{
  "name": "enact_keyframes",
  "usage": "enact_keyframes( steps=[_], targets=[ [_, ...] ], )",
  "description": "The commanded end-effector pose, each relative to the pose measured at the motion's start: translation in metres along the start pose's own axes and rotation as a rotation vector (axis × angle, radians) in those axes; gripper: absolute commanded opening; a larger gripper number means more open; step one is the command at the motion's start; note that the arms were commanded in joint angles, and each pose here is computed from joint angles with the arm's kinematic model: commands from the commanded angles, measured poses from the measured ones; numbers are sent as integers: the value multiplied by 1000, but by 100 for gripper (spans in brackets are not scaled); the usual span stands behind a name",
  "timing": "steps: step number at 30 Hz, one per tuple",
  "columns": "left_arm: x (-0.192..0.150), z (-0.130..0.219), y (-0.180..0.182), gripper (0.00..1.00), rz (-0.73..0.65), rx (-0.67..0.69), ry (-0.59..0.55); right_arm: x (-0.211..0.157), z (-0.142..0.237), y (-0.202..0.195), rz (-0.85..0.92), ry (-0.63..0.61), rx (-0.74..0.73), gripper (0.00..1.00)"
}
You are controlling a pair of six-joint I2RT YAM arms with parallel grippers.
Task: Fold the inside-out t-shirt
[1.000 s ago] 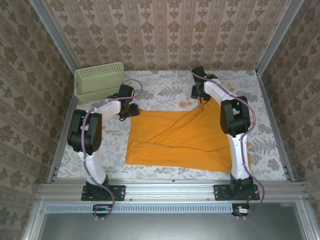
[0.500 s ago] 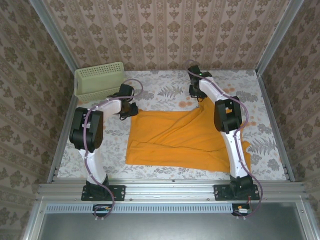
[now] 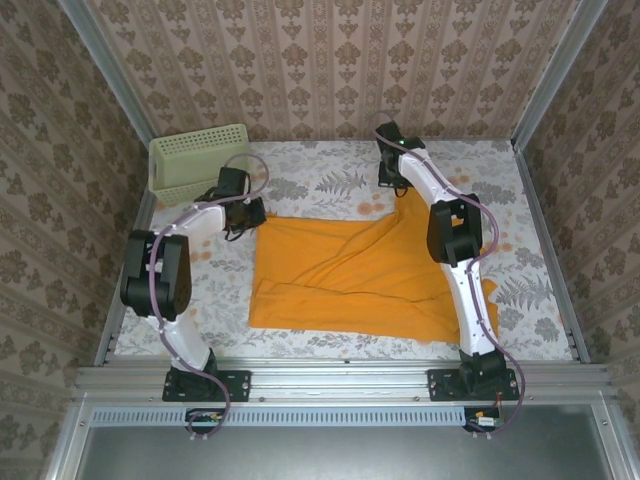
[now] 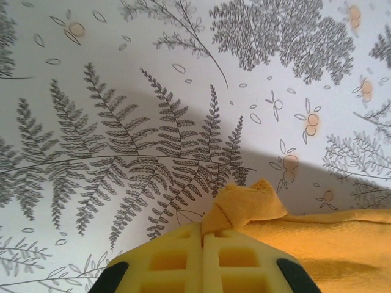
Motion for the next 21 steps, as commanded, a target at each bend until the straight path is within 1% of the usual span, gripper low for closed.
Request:
enact_keyframes(
  steps=[1, 3, 6, 10, 13, 14, 15, 16, 17, 18, 21],
  targets=[
    [6, 8, 1, 0, 33, -52, -37, 41, 75, -19, -53, -204, 30, 0],
    [3, 6, 2, 0, 33, -54, -25, 47, 84, -16, -56, -231, 76, 0],
    [-1, -1, 2, 0, 33, -63, 5, 47, 82, 2, -36, -225, 168, 0],
    [-5, -6, -1, 0, 24, -69, 27, 39, 63, 28, 2, -176, 203, 0],
    [-5, -6, -4, 0, 15, -69, 31, 36, 45, 37, 2, -146, 223, 1],
    [-5, -5, -4, 0, 13, -68, 31, 37, 41, 37, 0, -142, 223, 7],
    [-5, -5, -4, 0, 14, -62, 31, 39, 39, 36, 3, -137, 223, 22],
    [-4, -4, -2, 0, 13, -51, 30, 41, 39, 35, 7, -137, 223, 40],
    [-5, -3, -1, 0, 14, -40, 31, 43, 41, 32, 12, -139, 225, 49],
    [-5, -2, 1, 0, 16, -30, 29, 44, 43, 29, 19, -142, 230, 54],
    [-7, -1, 8, 0, 32, -20, 22, 48, 49, 5, 4, -142, 193, 55]
  ],
)
Point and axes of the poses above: each hand's point on the last joint's axis, 136 mm out from that joint toward the fingers, its own z axis back along the fingers, its own y axis along the line the jaws close on, x = y × z, the point moved 6 cm from there along z, back along the fingers, and after that the axes turned 10 degrees about z, right-handed, at the moved point
